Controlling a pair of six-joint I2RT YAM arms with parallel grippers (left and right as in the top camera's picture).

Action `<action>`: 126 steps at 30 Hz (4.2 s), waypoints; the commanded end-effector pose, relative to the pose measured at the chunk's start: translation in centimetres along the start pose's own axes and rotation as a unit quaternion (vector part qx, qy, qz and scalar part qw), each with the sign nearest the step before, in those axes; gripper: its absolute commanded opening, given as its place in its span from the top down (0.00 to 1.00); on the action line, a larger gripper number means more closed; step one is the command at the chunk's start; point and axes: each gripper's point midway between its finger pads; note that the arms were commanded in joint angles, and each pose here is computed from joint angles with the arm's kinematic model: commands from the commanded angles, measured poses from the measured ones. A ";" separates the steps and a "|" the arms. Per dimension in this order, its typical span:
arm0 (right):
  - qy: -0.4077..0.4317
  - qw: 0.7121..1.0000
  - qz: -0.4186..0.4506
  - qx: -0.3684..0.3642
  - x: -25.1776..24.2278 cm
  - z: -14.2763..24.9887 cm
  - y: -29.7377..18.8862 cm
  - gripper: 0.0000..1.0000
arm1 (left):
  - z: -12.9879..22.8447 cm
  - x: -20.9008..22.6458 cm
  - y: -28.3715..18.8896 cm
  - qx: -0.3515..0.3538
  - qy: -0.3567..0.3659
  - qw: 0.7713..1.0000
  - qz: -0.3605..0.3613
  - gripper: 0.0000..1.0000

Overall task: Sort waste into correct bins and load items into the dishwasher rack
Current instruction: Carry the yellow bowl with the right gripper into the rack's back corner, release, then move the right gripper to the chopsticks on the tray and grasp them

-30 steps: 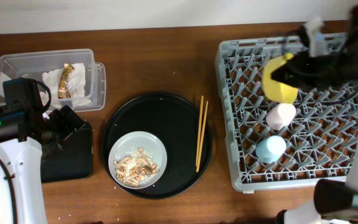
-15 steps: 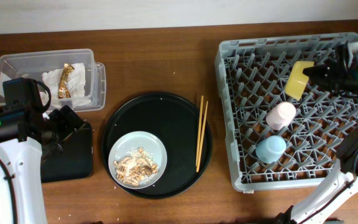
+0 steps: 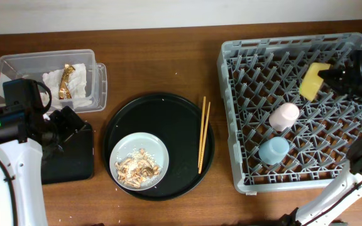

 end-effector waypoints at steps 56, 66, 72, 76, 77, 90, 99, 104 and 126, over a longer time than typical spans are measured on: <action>0.064 0.817 0.569 -0.068 -9.1 -0.2 -1.3 0.96 | -0.1 0.2 0.1 0.000 -0.008 1.000 -0.004 0.01; 0.150 0.725 0.654 -0.154 -11.8 -0.8 -7.3 0.96 | -0.1 0.2 0.1 0.000 -0.008 1.000 -0.004 0.01; 0.183 0.727 0.641 -0.164 -10.7 0.0 -9.8 0.96 | -0.1 0.2 0.1 0.000 -0.008 1.000 -0.004 0.01; 0.135 0.781 0.580 -0.188 -4.4 1.0 -8.6 0.96 | -0.1 0.2 0.1 0.000 -0.008 1.000 -0.004 0.01; 0.098 0.811 0.546 -0.185 -1.4 1.7 -7.6 0.96 | -0.1 0.2 0.1 0.000 -0.008 1.000 -0.004 0.01; -0.150 0.895 0.416 0.058 11.6 20.8 10.7 0.01 | -0.1 0.2 0.1 0.000 -0.008 1.000 -0.004 0.01; -0.145 0.823 0.548 0.044 -0.3 24.3 23.2 0.63 | -0.1 0.2 0.1 0.000 -0.008 1.000 -0.004 0.01; -0.121 0.792 0.594 0.070 -4.7 24.5 24.1 0.63 | -0.1 0.2 0.1 0.000 -0.008 1.000 -0.004 0.01; -0.069 0.786 0.594 0.160 -11.8 27.9 25.5 0.75 | -0.1 0.2 0.1 0.000 -0.008 1.000 -0.004 0.01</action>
Point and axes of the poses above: each gripper's point midway between its finger pads, its own y axis out along the fingers, its own x axis along the line the jaws close on, z = x × y, and after that the axes turned 14 degrees about y, right-handed
